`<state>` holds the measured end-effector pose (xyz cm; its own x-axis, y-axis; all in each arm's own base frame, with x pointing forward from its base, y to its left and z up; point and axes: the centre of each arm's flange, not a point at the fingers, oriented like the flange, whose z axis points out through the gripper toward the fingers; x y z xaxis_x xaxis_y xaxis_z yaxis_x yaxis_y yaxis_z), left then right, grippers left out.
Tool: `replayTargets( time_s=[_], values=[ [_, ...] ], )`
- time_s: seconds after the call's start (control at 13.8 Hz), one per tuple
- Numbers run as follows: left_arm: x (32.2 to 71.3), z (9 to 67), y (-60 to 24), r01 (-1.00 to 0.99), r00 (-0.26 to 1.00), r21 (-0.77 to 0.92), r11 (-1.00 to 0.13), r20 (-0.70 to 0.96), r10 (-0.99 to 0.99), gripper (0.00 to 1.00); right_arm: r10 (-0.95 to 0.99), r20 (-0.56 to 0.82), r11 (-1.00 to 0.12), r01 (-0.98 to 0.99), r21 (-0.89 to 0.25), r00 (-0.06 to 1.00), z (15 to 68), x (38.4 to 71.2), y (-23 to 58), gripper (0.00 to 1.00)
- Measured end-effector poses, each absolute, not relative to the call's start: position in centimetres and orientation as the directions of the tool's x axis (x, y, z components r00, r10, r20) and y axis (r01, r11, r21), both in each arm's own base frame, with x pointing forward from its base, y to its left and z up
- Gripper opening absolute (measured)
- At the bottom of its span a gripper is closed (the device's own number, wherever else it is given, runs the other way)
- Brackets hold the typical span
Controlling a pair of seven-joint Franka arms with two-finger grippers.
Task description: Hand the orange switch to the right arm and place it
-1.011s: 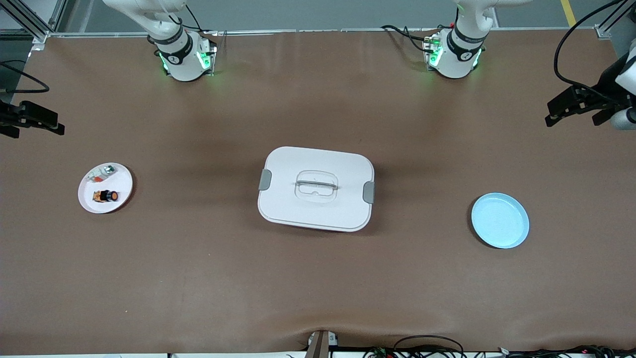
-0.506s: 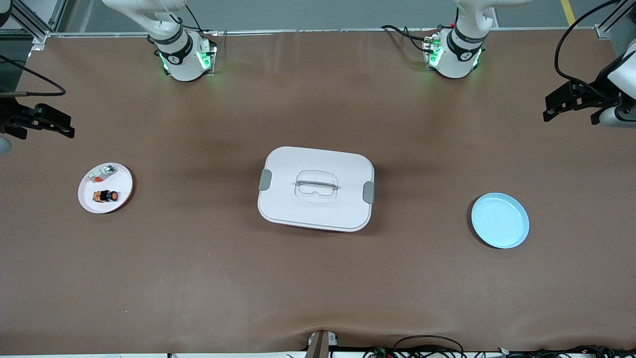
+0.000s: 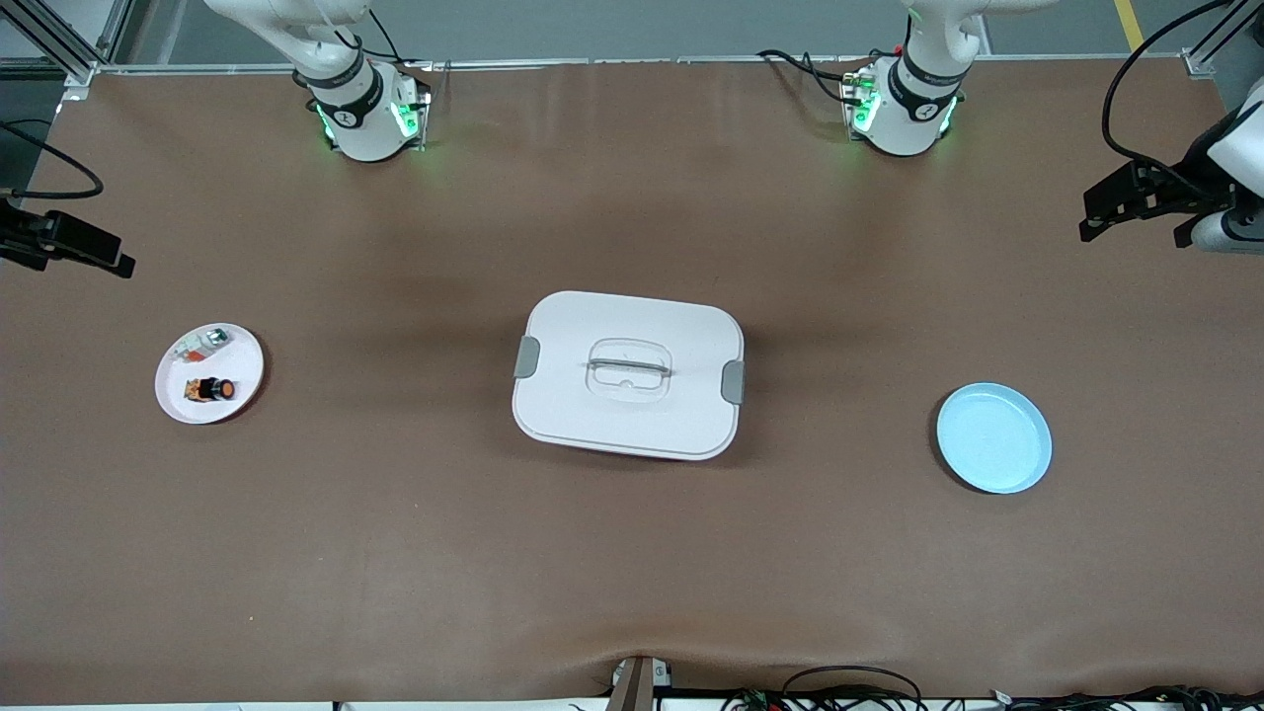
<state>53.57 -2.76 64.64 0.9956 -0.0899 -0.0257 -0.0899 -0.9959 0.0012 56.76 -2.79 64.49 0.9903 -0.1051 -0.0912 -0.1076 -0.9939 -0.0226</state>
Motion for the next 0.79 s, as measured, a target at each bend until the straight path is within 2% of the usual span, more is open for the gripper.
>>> replayTargets(
  time_s=[0.79],
  values=[
    [53.6, 64.6, -2.8, -0.090, 0.996, 0.001, -0.996, -0.026, -0.090, 1.00, -0.095, -0.021, -0.995, -0.095, -0.027, 0.995, 68.4, 55.3, -2.8, 1.00]
  ],
)
